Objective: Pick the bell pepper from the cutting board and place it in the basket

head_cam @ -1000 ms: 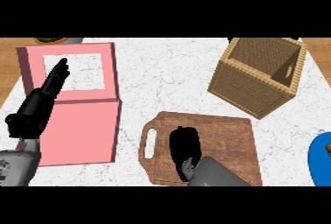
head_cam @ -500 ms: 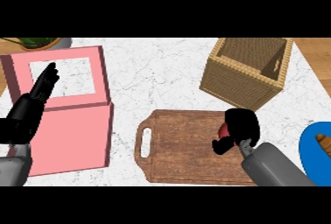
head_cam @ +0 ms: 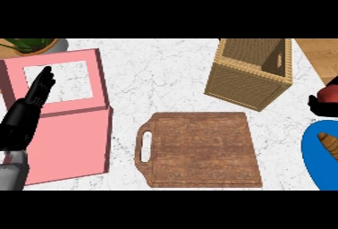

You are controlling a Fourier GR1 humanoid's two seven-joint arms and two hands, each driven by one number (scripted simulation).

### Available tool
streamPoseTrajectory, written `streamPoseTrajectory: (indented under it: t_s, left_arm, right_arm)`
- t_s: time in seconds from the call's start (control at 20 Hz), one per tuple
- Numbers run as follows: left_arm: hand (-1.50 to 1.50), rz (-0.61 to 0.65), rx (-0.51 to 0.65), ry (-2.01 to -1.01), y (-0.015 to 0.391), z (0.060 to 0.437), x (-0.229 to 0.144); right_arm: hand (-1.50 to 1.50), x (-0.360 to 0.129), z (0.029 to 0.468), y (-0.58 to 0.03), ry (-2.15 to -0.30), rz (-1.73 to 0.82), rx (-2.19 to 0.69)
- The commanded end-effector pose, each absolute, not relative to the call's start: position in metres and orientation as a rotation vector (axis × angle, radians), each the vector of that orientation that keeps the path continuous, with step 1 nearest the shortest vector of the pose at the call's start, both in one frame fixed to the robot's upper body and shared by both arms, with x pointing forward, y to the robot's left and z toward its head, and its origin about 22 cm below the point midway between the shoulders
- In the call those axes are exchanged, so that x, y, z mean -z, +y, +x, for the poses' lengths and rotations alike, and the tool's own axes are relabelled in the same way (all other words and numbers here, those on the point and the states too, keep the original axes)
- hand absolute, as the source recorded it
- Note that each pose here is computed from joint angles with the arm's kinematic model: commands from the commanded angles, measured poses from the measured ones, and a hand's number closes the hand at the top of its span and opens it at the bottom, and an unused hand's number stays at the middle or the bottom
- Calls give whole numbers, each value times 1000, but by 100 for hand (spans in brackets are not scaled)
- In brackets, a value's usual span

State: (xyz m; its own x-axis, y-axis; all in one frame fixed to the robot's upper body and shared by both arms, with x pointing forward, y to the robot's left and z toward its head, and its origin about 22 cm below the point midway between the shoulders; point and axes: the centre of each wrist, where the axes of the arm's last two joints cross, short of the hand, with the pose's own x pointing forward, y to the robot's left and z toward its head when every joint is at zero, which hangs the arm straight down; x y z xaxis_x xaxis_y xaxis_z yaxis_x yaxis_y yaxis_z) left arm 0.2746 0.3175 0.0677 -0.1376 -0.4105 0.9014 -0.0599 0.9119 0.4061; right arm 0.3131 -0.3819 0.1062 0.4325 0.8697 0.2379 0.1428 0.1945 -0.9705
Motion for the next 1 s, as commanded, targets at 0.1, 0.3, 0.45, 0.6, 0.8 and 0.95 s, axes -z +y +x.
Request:
streamPoseTrajectory:
  t_s: [0.1,0.3,0.45,0.6,0.8,0.95]
  left_arm:
    - [0,343,337,-1691,305,271,-60]
    - [0,321,363,-1708,300,276,-68]
    - [0,301,385,-1709,297,266,-68]
    - [0,308,384,-1728,303,279,-70]
    - [0,294,400,-1729,295,281,-69]
    - [0,283,397,-1729,284,288,-74]
  right_arm:
    - [150,-172,305,-428,-1497,-1192,-312]
    - [150,-231,287,-459,-1652,-1149,-319]
    - [150,-254,291,-463,-1676,-1080,-325]
    - [150,-298,289,-446,-1707,-984,-394]
    - [150,-324,315,-402,-1661,-941,-422]
    - [150,-326,334,-387,-1625,-920,-447]
